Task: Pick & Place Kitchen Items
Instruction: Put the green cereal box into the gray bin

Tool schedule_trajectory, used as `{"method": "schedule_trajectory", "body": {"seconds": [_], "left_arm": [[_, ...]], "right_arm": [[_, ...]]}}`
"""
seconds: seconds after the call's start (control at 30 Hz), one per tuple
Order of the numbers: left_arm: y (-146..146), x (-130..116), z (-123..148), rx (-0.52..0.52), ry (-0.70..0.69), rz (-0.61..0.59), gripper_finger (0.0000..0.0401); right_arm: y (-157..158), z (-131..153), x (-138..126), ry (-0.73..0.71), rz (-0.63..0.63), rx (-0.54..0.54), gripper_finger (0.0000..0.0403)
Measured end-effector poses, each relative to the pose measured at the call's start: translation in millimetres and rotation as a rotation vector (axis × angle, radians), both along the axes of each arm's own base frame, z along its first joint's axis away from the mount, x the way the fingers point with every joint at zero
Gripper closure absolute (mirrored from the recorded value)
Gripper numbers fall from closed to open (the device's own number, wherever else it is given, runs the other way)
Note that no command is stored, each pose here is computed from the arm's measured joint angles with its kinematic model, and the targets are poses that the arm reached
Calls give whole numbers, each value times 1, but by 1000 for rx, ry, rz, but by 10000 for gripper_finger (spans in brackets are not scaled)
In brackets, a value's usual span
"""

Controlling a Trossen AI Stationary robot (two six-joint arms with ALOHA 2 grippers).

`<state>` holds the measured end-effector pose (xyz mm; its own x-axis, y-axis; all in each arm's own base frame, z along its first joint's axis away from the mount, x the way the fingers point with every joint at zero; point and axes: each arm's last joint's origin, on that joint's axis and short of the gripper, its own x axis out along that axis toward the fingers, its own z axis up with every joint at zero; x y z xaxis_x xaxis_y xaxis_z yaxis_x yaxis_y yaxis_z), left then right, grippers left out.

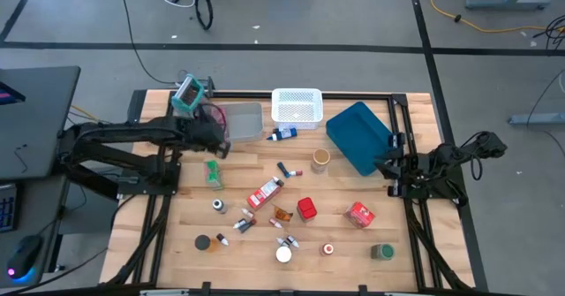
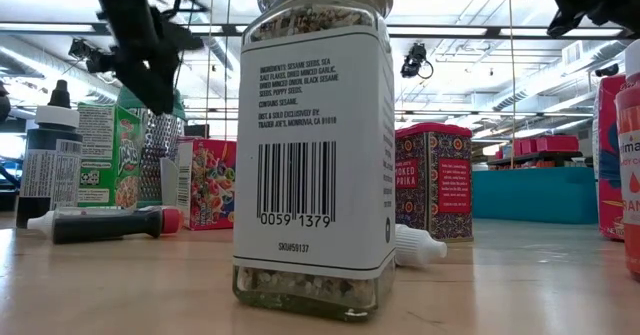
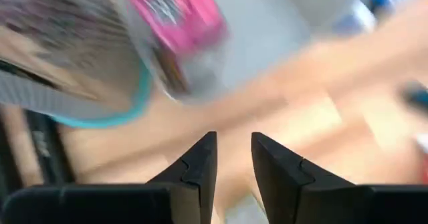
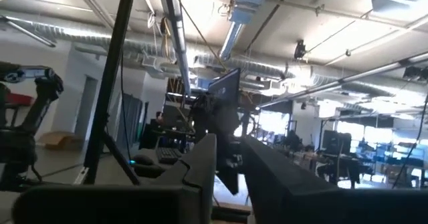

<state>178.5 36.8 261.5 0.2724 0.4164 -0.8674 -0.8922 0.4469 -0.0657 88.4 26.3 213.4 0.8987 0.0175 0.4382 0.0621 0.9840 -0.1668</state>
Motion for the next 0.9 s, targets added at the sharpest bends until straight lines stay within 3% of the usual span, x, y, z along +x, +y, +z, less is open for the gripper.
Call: {"method": "schedule_trajectory", "body": {"seconds": [0.17, 0.37, 0.7, 0.9], "left_arm": [[-29, -6, 5, -142, -4, -177, 298], [-47, -23, 14, -169, -62, -165, 298], [-47, -35, 19, -156, -54, -200, 298], [-46, -35, 17, -237, -18, -293, 287]], "right_arm": [[-1, 1, 4, 4, -73, 55, 270], [-2, 4, 15, 1, -125, 157, 233], [2, 32, 66, 159, -196, 164, 229], [5, 43, 97, 225, -233, 138, 229]]}}
